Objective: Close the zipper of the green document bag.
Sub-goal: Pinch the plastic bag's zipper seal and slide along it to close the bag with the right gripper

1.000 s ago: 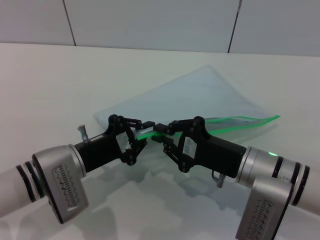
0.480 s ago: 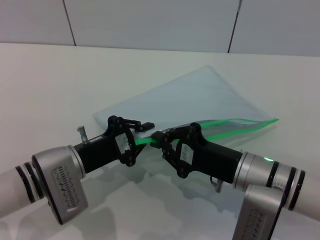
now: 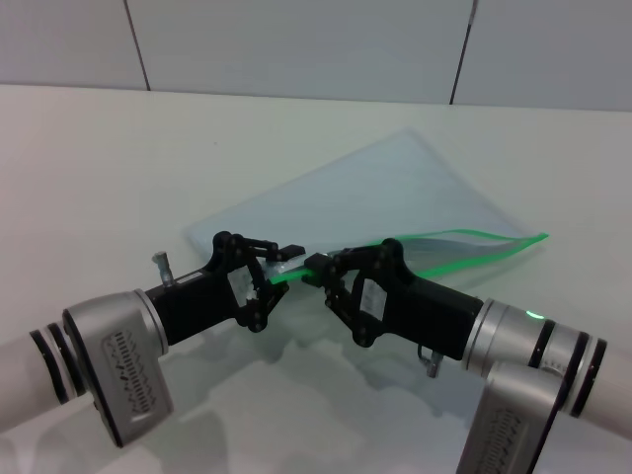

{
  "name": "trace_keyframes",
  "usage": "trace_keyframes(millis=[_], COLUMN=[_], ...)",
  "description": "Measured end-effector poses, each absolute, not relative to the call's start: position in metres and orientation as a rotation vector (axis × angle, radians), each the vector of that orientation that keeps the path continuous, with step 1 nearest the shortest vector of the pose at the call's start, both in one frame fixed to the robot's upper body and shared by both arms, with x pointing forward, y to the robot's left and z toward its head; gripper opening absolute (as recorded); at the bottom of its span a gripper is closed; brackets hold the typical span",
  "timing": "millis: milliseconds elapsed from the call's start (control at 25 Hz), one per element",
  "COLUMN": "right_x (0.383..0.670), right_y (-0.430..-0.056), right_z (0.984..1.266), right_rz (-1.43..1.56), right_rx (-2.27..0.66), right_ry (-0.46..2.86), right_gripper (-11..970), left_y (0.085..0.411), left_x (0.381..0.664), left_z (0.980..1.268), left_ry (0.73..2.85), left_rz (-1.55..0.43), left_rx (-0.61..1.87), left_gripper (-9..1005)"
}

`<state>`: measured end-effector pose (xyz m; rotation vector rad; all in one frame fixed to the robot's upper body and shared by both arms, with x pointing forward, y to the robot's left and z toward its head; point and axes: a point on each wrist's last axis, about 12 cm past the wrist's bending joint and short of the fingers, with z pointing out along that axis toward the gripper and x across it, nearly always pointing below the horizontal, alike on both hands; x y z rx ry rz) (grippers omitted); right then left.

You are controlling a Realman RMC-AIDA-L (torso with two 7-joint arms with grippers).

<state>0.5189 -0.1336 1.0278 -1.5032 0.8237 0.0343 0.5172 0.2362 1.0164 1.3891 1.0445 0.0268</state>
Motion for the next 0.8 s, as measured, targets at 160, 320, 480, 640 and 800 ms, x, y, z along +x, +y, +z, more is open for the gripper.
trace_keyframes(millis=[160, 320, 480, 640, 800], right_x=[0.52, 0.521, 0.523, 0.525, 0.526], right_y=[-0.139, -0.143, -0.147, -0.151, -0.153], right_z=[1.027, 1.025, 1.023, 1.022, 1.021], right_rz=[0.014, -0.002, -0.023, -0.042, -0.055], right_rx=[-1.48, -1.465, -1.457, -1.449, -1.434], right_ry=[0.854, 0.883, 0.919, 0.94, 0.958], right_gripper=[80, 78, 76, 73, 71], left_y=[0.236, 0.236, 0.236, 0.236, 0.236], left_x=[0.516, 0.516, 0.515, 0.515, 0.514], left_z=[1.016, 1.016, 1.016, 1.017, 1.017], left_ry=[1.044, 1.037, 1.034, 1.026, 1.025], left_rz=[0.026, 0.031, 0.035, 0.031, 0.03], left_rx=[1.39, 1.394, 1.396, 1.392, 1.391], left_gripper=[58, 57, 61, 66, 70])
